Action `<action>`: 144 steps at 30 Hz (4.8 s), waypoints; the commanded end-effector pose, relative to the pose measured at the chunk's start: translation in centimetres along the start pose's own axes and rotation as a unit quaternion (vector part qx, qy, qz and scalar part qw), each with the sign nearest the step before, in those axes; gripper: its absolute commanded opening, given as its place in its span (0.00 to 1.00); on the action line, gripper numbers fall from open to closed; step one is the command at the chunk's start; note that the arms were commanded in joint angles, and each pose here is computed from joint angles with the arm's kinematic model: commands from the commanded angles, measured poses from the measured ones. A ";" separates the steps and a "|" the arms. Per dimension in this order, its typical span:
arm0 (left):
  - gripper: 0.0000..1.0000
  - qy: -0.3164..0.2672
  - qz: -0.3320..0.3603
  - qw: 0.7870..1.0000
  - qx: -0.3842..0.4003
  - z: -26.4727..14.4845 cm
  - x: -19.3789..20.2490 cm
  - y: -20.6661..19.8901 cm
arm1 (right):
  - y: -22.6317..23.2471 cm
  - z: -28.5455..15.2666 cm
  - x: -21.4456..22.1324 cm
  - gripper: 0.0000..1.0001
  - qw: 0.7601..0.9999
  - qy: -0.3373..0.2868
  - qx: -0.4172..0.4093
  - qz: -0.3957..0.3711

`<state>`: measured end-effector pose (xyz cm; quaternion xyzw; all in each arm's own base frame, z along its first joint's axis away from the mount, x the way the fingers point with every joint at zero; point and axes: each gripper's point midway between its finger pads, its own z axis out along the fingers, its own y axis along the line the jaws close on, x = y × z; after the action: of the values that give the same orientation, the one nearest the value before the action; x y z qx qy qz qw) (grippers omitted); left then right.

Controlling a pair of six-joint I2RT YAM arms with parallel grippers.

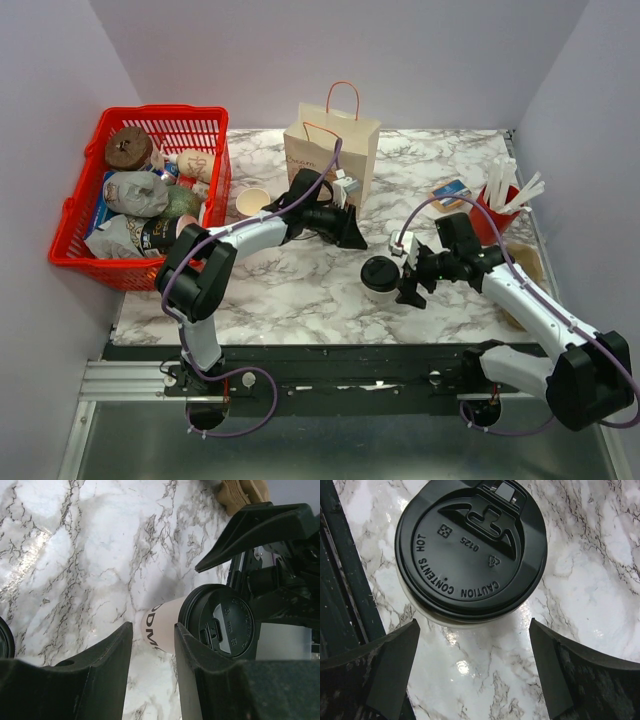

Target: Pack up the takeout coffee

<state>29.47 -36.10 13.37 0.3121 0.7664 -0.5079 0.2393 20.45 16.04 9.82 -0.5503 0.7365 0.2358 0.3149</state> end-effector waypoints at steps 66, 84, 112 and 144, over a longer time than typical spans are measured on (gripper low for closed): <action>0.68 -0.050 -0.034 0.993 0.099 -2.0 -1.7 -3.9 | -3.1 -1.7 -8.6 1.00 0.954 -0.080 -0.101 0.272; 0.68 -0.015 -0.040 0.993 0.107 0.3 0.8 -4.6 | -2.7 0.2 -3.2 1.00 0.952 0.010 -0.087 0.293; 0.64 0.017 -0.076 0.991 0.109 1.9 3.5 -3.1 | -2.1 1.7 -1.4 0.98 0.945 0.032 -0.130 0.299; 0.59 0.059 -0.153 0.985 0.045 3.1 6.6 1.8 | -3.2 4.9 0.2 0.84 0.833 -0.051 -0.315 0.452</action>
<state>26.86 -37.89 12.06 0.2591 0.7425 -0.6028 0.1349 24.20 18.57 8.49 -0.1886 0.7682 0.6116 0.0159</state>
